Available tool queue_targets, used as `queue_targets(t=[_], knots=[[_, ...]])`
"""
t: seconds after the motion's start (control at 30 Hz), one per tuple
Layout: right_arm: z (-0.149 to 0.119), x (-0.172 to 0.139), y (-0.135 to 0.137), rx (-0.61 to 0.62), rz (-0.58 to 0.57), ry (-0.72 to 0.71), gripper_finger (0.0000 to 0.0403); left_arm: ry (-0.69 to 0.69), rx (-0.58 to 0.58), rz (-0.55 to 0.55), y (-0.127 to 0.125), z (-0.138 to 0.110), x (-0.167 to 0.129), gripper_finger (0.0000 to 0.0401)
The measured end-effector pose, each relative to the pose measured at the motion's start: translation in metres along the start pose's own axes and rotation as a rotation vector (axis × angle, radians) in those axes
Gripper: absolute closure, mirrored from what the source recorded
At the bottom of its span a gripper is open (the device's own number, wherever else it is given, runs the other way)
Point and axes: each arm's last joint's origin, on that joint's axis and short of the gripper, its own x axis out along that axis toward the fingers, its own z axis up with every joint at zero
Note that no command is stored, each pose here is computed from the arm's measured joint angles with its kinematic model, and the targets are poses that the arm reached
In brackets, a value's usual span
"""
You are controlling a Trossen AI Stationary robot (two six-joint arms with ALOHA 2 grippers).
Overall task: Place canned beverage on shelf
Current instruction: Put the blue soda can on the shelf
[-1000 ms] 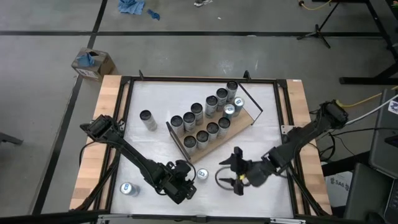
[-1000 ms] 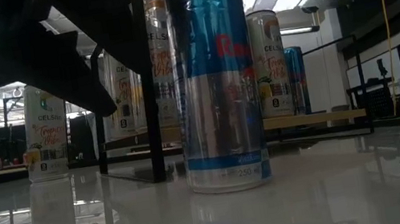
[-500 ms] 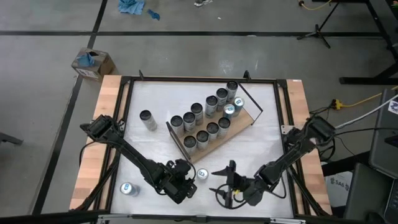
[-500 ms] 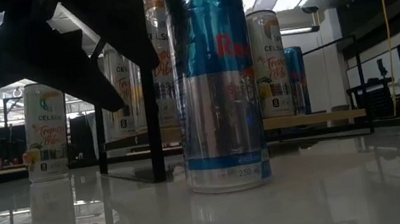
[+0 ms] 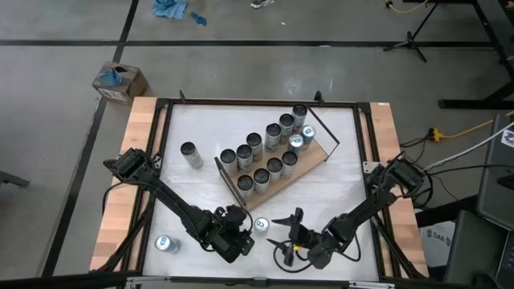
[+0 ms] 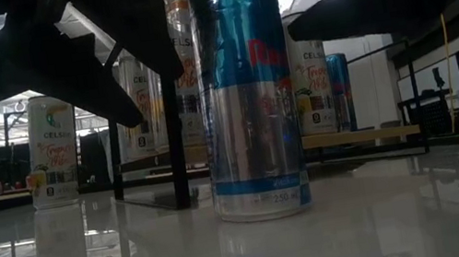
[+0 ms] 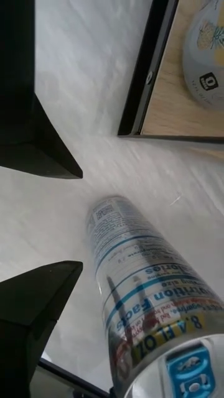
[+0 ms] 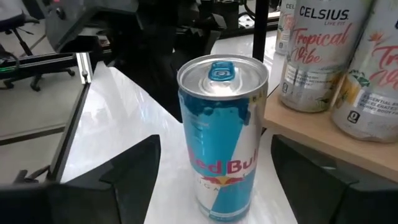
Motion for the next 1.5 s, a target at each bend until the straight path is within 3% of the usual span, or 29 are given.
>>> queue_targets(t=[0.37,0.67,1.5], knots=[[0.000,0.005,-0.004,0.000,-0.052,-0.022,0.0109,-0.052,-0.006,0.011,0.001,0.004,0.001,0.0179],[0.004,0.013,-0.007,0.025,0.017,0.017,0.0109,-0.087,-0.021,-0.008,-0.002,0.006,0.002,0.0179],[0.015,0.032,-0.020,0.084,0.025,0.003,0.0111,-0.099,-0.034,-0.012,-0.002,0.009,0.003,0.0179]])
